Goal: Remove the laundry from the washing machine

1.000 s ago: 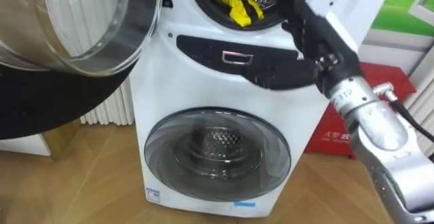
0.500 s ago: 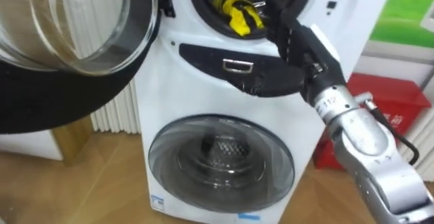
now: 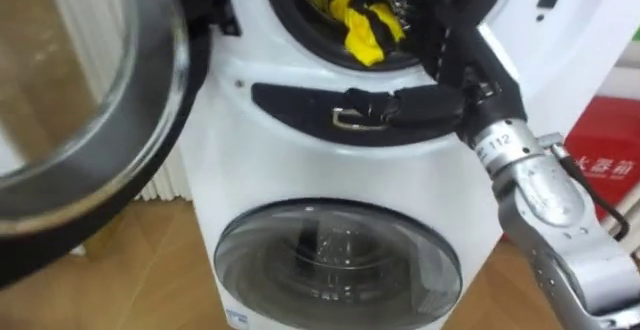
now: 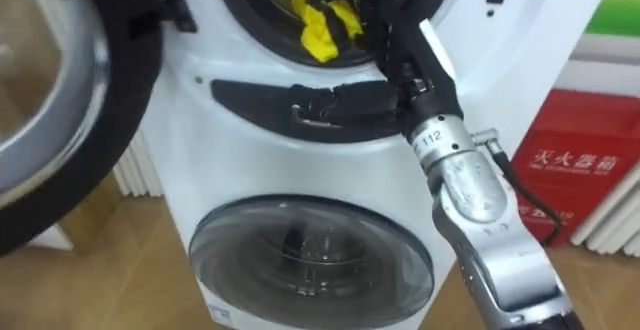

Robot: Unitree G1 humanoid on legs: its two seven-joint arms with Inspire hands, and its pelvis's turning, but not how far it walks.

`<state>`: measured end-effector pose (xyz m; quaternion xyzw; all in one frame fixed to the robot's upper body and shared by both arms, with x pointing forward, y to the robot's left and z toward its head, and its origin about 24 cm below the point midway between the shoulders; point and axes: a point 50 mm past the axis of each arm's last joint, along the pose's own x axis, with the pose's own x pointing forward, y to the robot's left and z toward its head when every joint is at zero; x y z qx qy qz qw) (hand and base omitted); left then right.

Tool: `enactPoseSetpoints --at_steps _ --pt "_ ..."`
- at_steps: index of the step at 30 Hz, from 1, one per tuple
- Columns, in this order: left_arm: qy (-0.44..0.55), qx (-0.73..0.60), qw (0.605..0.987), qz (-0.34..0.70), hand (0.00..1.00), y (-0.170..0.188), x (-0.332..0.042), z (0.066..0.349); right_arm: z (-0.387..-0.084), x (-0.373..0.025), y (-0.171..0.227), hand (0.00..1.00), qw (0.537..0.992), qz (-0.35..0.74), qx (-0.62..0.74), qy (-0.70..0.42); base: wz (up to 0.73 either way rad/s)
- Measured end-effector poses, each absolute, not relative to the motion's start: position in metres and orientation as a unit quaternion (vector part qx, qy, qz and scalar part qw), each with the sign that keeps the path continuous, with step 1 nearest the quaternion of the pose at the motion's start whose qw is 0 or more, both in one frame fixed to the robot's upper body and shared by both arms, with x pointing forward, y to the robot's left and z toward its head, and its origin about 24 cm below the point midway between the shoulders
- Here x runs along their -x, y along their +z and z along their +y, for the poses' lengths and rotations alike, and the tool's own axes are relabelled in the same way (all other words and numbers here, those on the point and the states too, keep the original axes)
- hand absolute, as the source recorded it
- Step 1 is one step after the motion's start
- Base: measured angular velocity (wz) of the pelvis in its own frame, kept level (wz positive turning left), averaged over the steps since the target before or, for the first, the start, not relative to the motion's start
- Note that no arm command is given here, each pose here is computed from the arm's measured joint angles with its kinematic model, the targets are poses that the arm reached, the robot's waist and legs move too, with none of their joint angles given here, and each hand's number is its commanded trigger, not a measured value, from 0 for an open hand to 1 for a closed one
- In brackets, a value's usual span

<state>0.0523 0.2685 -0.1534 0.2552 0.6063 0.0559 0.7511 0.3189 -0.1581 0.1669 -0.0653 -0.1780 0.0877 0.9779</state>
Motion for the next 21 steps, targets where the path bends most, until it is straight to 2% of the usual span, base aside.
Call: enactPoseSetpoints --at_steps 7,10,21 --pt "0.071 -0.269 0.774 0.569 0.0 -0.145 -0.084 0.276 -0.169 -0.313 0.155 0.0 0.98 -0.165 0.092 0.068 -0.11" --pt "0.073 -0.278 0.774 0.565 0.0 -0.143 -0.085 0.278 -0.168 -0.312 0.155 0.0 0.979 -0.165 0.095 0.077 -0.05" --pt "0.051 -0.296 0.727 0.618 0.0 -0.152 -0.034 0.274 -0.163 -0.309 0.15 0.0 0.981 -0.146 0.073 0.103 0.08"
